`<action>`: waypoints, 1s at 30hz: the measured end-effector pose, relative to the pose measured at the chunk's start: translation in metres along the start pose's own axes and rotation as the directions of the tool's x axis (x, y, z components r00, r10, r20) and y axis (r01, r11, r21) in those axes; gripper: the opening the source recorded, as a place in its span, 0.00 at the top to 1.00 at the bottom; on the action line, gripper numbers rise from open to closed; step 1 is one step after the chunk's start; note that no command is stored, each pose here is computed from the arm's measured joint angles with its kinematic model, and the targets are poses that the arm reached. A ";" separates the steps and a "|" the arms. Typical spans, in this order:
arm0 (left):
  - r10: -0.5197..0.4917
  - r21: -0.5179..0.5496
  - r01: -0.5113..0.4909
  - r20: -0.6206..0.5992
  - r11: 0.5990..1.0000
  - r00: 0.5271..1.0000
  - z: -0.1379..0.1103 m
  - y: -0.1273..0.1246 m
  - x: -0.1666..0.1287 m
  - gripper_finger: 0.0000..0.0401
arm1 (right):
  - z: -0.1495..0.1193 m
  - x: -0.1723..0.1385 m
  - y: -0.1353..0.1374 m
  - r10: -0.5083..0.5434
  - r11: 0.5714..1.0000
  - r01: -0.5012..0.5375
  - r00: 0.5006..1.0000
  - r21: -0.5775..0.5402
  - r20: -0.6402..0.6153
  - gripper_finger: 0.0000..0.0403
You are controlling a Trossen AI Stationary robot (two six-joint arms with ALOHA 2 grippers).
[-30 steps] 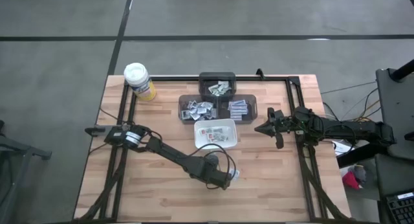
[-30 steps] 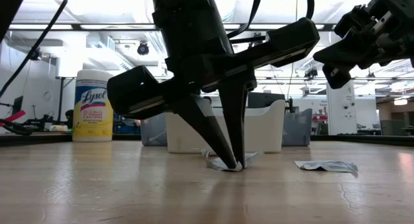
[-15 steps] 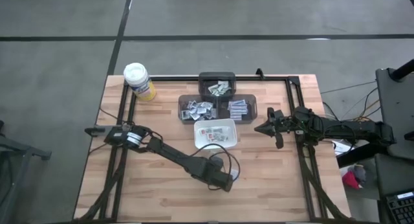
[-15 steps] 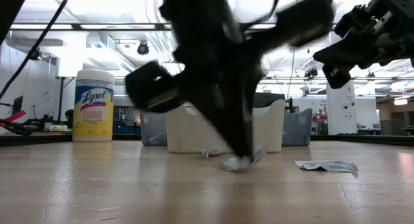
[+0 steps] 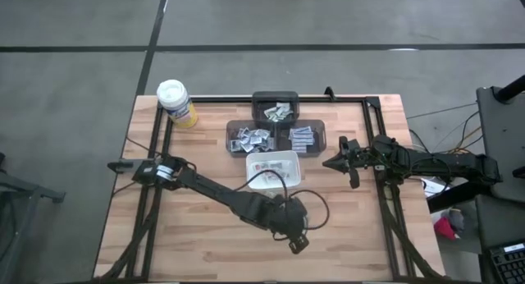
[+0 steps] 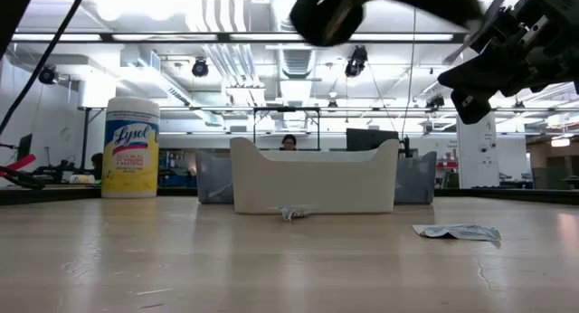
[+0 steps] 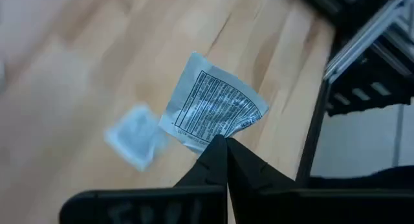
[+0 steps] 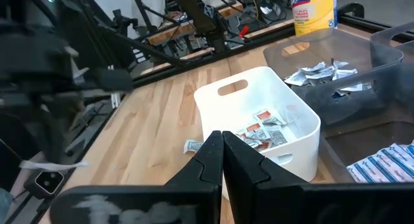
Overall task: Pick & Place First Aid Supplies
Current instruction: Put the alcohol pad into the left black bin
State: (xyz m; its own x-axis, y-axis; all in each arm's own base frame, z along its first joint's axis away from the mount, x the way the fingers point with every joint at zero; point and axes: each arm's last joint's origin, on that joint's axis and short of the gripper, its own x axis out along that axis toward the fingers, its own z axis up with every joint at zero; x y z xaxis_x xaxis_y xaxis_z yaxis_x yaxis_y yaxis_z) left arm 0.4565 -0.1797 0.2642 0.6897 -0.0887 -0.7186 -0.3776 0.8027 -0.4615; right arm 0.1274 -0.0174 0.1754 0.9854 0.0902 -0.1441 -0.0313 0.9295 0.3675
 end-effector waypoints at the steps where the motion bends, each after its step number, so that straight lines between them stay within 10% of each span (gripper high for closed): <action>1: -0.005 0.034 0.004 0.031 0.999 1.000 0.004 -0.002 -0.002 1.00 | 0.000 0.000 0.000 0.000 1.000 0.000 1.000 0.000 0.000 0.98; 8: 0.153 0.109 -0.193 0.296 0.975 0.943 0.031 -0.003 -0.021 1.00 | 0.000 0.000 0.000 0.000 1.000 0.000 1.000 0.001 0.000 0.98; 15: 0.463 0.027 -0.540 0.481 0.841 0.745 0.052 0.011 -0.058 1.00 | 0.000 0.000 0.000 0.000 1.000 0.000 1.000 0.003 0.000 0.98; 30: 0.800 0.071 -0.842 0.276 0.535 0.532 0.092 0.090 -0.097 1.00 | 0.000 0.000 0.000 0.001 1.000 -0.001 1.000 0.002 0.001 0.98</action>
State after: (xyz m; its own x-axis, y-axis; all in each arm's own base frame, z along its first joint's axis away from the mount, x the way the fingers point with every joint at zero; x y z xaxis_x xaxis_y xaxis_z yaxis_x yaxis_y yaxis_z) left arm 0.4123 -0.0450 0.3404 0.2353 0.7585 -0.6078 -0.7389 0.5458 0.3951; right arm 0.1274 -0.0173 0.1755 0.9855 0.0904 -0.1434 -0.0315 0.9287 0.3694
